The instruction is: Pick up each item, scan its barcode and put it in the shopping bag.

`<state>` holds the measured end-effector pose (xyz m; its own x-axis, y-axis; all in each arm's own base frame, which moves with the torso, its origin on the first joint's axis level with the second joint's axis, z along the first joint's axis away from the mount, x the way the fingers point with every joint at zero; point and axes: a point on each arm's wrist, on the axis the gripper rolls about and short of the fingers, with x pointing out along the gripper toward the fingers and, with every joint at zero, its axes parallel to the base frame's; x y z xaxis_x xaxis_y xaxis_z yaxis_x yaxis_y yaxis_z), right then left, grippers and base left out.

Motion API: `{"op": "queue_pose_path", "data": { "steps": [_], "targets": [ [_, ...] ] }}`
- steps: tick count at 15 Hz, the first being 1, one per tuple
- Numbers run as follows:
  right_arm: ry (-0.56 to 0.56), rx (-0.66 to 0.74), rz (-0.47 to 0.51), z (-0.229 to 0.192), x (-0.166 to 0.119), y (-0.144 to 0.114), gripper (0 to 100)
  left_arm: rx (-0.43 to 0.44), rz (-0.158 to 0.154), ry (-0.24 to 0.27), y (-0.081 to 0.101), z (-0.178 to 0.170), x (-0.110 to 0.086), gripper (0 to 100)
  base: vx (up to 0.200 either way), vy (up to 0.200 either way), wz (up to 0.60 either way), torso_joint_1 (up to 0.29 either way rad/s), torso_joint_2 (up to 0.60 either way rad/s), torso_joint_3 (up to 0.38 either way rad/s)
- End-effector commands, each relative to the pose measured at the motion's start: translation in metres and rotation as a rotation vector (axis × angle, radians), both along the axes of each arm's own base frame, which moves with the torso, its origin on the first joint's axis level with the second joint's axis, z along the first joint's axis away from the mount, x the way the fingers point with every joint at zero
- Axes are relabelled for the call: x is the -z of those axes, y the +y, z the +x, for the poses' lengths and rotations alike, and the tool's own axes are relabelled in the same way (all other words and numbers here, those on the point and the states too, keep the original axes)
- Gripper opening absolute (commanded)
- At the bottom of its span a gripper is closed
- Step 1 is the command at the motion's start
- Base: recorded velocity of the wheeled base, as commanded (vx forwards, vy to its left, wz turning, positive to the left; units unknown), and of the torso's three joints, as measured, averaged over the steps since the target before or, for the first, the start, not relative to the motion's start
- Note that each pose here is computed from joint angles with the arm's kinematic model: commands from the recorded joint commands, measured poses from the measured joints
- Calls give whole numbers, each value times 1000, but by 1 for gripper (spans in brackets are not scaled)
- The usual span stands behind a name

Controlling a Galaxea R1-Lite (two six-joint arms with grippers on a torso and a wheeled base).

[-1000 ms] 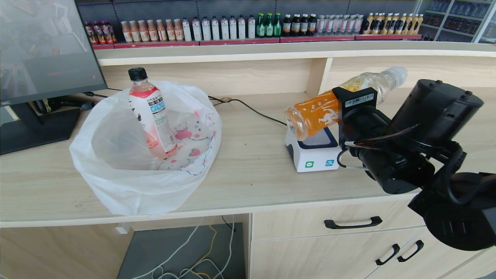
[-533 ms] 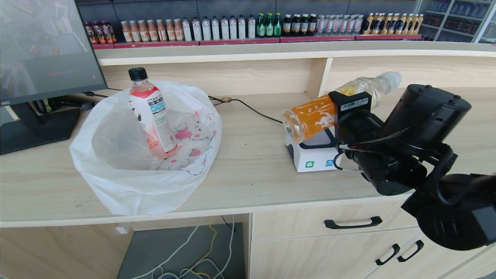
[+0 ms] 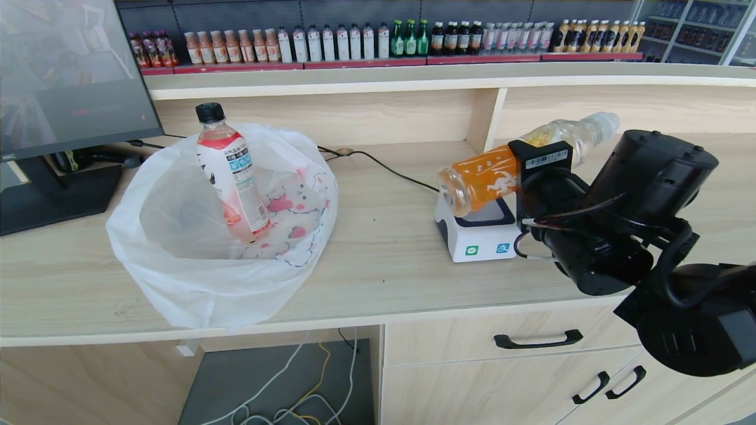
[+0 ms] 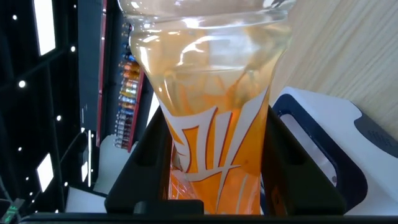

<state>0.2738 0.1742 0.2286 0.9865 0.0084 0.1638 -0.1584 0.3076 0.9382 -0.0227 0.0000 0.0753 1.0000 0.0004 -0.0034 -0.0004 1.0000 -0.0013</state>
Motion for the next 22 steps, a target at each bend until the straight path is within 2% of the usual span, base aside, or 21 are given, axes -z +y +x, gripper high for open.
{"op": "queue_pose_path", "data": {
  "steps": [1, 8, 12, 14, 15, 16, 18, 22],
  "targets": [
    [8, 1, -5, -1, 3, -1, 0, 0, 0, 0, 0, 0, 0, 100, 0, 0, 0, 0, 0, 0],
    [5, 13, -14, 1, 2, -4, 0, -1, 0, 0, 0, 0, 0, 100, 0, 0, 0, 0, 0, 0],
    [-23, 23, -74, -6, -9, -9, 0, -1, 0, 0, 0, 0, 0, 100, 0, 0, 0, 0, 0, 0],
    [-58, 30, -162, -8, -18, -10, 0, -1, 0, 0, 0, 0, 0, 100, 0, 0, 0, 0, 0, 0],
    [-76, 23, -175, -8, -21, -10, 0, 0, 0, 0, 0, 0, 0, 100, 0, 0, 0, 0, 0, 0],
    [-138, 18, -268, -7, -31, -8, 0, -1, 0, 0, 0, 0, 0, 100, 0, 0, 0, 0, 0, 0],
    [-171, 13, -400, -10, -33, -4, 0, 0, 0, 0, 0, 0, 0, 100, 0, 0, 0, 0, 0, 0],
    [-248, 88, -663, -18, -42, 1, 0, -1, 0, 0, 0, 0, 0, 100, 0, 0, 0, 0, 0, 0]
  ]
}}
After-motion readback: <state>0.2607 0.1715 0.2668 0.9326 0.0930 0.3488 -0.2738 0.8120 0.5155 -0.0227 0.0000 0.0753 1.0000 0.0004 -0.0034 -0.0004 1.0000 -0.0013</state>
